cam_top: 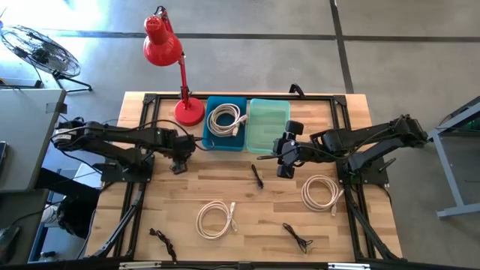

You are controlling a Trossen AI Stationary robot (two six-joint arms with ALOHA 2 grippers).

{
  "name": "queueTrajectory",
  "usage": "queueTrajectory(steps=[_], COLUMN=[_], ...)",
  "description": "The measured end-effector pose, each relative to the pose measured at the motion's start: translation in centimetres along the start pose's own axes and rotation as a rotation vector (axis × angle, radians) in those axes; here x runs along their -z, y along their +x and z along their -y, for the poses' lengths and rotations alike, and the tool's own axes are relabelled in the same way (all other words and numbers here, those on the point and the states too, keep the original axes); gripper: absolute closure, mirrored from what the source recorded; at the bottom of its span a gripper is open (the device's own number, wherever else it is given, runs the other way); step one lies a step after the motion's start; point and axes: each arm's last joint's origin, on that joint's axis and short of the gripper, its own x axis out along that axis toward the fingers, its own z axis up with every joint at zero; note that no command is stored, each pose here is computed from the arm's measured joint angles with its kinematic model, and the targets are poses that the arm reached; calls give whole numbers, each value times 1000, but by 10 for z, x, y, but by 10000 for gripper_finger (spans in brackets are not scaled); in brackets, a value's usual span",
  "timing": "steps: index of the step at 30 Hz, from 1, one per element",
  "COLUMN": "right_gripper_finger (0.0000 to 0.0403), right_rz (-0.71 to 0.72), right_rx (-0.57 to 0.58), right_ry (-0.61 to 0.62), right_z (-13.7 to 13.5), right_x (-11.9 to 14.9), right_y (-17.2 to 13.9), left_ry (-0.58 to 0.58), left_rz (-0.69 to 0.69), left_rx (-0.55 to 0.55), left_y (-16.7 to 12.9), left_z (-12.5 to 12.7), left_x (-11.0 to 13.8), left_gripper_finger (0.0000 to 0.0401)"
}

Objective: Pick & Place USB Port
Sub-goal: Put the black USB cable into the green bin

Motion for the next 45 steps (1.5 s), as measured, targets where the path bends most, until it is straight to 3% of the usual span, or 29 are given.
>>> queueTrajectory(steps=[16,27,37,45], right_gripper_finger=[220,220,220,220], right_rz=[-3,-3,-4,-1], right_rx=[-26,-27,-34,-45], right_ry=[11,11,10,2], right_z=[-1,-1,-1,-5], right_x=[0,0,0,1], right_y=[0,0,0,-2], left_ry=[25,8,22,8], left_rz=[-115,-105,-75,-46], left_rx=[-47,118,-12,-8], left_y=[24,26,28,49], left_z=[5,11,7,8], left_x=[-6,-8,-8,10], left_gripper_finger=[247,247,248,251])
